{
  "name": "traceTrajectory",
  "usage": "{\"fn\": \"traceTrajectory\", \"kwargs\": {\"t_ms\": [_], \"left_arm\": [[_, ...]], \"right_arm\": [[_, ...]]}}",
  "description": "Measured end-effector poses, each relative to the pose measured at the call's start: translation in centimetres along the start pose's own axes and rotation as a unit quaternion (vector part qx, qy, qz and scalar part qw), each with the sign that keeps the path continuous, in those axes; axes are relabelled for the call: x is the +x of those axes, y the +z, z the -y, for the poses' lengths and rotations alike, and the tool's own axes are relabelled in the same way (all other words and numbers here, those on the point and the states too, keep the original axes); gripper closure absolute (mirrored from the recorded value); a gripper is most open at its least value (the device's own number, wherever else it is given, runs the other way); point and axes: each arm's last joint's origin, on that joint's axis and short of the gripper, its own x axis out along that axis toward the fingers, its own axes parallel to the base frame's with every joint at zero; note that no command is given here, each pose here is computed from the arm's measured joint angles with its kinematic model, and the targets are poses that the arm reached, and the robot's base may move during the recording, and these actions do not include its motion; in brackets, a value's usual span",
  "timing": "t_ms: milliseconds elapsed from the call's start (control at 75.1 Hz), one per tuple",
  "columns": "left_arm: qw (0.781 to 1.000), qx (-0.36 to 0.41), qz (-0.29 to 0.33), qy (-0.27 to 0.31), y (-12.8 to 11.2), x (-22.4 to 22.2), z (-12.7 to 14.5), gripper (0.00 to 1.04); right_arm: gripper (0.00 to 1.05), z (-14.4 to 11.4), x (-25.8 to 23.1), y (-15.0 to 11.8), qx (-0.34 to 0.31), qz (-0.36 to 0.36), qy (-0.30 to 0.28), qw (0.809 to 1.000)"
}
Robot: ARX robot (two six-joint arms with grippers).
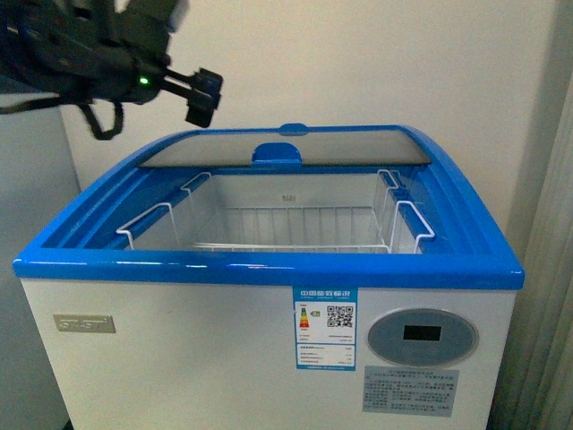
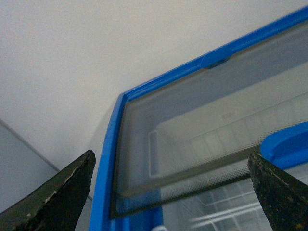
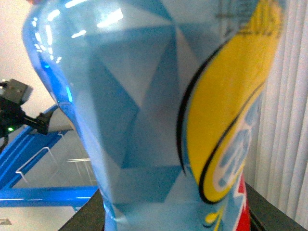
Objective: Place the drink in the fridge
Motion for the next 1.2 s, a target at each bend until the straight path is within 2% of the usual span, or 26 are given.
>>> {"fn": "traceTrajectory", "kwargs": {"t_ms": [93, 160, 266, 333, 360, 426, 533, 586, 639, 693, 706, 759, 839, 932, 1026, 1106, 1199], "left_arm": [[0.997, -0.075, -0.009, 0.002, -0.3, -4.5, -0.6, 0.1], [0.989, -0.123, 0.013, 0.075, -1.2, -8.6, -0.7, 0.22], [0.983, -0.153, 0.035, 0.095, -3.1, -15.4, -0.6, 0.37], [0.982, -0.16, 0.025, 0.095, -4.7, -20.4, -0.5, 0.48], [0.981, -0.163, 0.022, 0.1, -5.6, -22.5, -0.4, 0.53], [0.98, -0.167, 0.017, 0.103, -7.2, -25.7, 0.1, 0.64], [0.981, -0.171, -0.002, 0.096, -9.4, -28.0, 1.0, 0.8], [0.981, -0.172, -0.018, 0.093, -10.8, -29.2, 1.5, 0.94], [0.981, -0.172, -0.017, 0.091, -11.2, -29.9, 1.6, 1.03], [0.981, -0.174, -0.012, 0.084, -11.5, -30.6, 1.3, 1.02], [0.981, -0.174, -0.011, 0.084, -11.6, -30.7, 1.3, 1.02], [0.981, -0.174, -0.009, 0.089, -11.8, -31.2, 1.1, 1.02], [0.98, -0.174, -0.008, 0.096, -12.2, -32.1, 1.2, 1.02], [0.98, -0.174, -0.009, 0.094, -12.6, -32.8, 1.5, 1.02], [0.98, -0.174, -0.009, 0.094, -13.0, -33.7, 1.8, 1.02], [0.98, -0.174, -0.01, 0.094, -13.3, -34.3, 2.0, 1.02], [0.98, -0.174, -0.01, 0.094, -13.6, -35.2, 2.3, 1.02]], "right_arm": [[0.63, 0.0, 0.0, 0.0, 0.0, 0.0, -0.001, 1.0], [0.63, 0.0, 0.0, 0.0, 0.0, 0.0, 0.0, 1.0], [0.63, 0.0, 0.0, 0.0, -0.001, -0.002, 0.0, 1.0], [0.63, 0.1, 0.4, 0.4, -0.062, -0.089, 0.028, 0.994], [0.63, 0.1, 0.8, 0.7, -0.098, -0.139, 0.046, 0.984], [0.63, 0.3, 2.2, 1.0, -0.158, -0.2, 0.082, 0.964], [0.63, 0.1, 6.1, 1.3, -0.265, -0.204, 0.135, 0.933], [0.63, -0.3, 9.7, 1.9, -0.349, -0.183, 0.155, 0.906], [0.63, -0.8, 13.1, 1.8, -0.409, -0.179, 0.166, 0.879], [0.63, -1.0, 15.3, 1.4, -0.443, -0.19, 0.162, 0.861], [0.63, -1.2, 16.4, 1.1, -0.464, -0.197, 0.162, 0.849], [0.63, -1.7, 18.5, 0.4, -0.489, -0.211, 0.173, 0.829], [0.63, -3.3, 22.4, -1.3, -0.539, -0.232, 0.199, 0.785], [0.63, -5.8, 26.0, -3.2, -0.571, -0.238, 0.222, 0.754], [0.63, -9.2, 29.1, -5.6, -0.597, -0.239, 0.243, 0.726], [0.63, -11.0, 30.4, -7.3, -0.609, -0.244, 0.252, 0.711], [0.63, -13.3, 32.0, -10.7, -0.615, -0.252, 0.261, 0.7]]}}
